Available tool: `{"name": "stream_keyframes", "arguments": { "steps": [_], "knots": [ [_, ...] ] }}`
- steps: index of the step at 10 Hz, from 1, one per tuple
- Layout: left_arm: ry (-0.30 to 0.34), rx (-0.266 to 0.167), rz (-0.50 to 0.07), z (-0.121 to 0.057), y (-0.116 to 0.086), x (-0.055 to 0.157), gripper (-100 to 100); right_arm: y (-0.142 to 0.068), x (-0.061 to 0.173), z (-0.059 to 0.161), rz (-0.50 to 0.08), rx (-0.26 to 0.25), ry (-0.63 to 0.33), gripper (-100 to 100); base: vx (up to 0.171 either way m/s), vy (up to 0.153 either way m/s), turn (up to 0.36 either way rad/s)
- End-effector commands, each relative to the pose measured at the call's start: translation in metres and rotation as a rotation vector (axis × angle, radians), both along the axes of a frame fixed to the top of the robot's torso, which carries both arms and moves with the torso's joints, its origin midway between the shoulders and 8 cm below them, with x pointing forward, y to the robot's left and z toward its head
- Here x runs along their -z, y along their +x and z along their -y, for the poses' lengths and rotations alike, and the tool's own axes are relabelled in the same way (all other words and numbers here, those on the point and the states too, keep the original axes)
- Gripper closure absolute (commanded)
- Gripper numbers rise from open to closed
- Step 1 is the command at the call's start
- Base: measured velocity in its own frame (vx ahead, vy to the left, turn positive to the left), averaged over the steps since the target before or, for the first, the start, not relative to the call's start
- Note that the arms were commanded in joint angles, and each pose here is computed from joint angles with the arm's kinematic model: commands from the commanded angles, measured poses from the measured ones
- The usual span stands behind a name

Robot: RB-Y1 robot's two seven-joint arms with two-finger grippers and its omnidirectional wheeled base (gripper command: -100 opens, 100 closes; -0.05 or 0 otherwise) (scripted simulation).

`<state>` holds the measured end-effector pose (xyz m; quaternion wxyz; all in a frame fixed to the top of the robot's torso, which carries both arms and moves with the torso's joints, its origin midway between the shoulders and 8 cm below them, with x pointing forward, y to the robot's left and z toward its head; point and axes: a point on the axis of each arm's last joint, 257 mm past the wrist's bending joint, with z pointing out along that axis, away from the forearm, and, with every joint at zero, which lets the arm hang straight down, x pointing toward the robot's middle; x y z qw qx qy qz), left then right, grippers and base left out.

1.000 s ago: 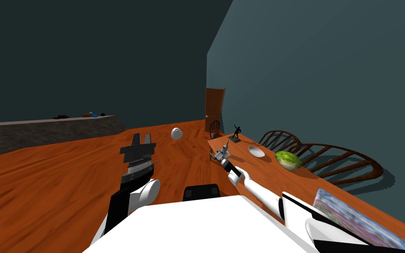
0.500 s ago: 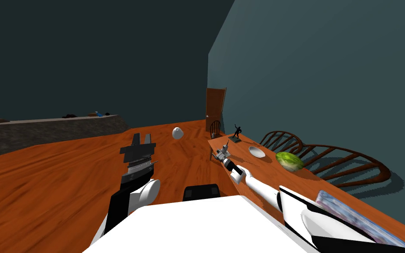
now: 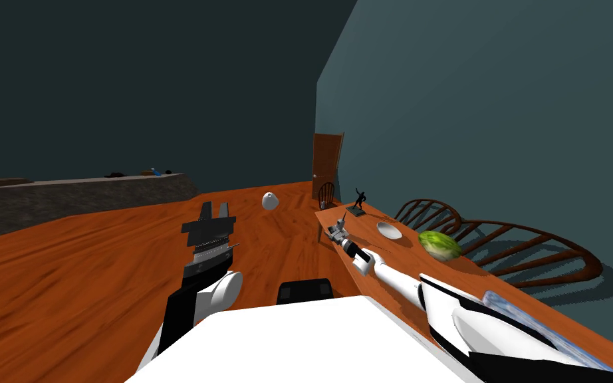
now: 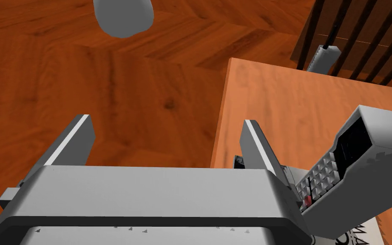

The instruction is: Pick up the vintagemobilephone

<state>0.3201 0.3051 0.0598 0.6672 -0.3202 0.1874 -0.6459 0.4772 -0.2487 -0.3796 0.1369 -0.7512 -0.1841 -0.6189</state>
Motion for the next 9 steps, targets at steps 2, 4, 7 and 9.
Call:
{"name": "stream_keyframes", "arguments": {
  "steps": [2,4,7,9],
  "knots": [
    [0.0,0.0,0.0,0.0,0.0,0.0,0,0.008,0.009,0.04,-0.057,0.047,-0.011,-100,-0.016,-0.029,0.055],
    [0.0,0.0,0.0,0.0,0.0,0.0,0,0.012,0.01,0.058,-0.088,0.077,0.007,-100,-0.032,-0.044,0.052],
    [0.0,0.0,0.0,0.0,0.0,0.0,0,0.02,0.009,0.092,-0.12,0.124,0.005,-100,-0.014,-0.03,0.035],
    [0.0,0.0,0.0,0.0,0.0,0.0,0,0.023,0.007,0.107,-0.13,0.145,0.004,-100,-0.005,-0.021,0.028]
  ]
}}
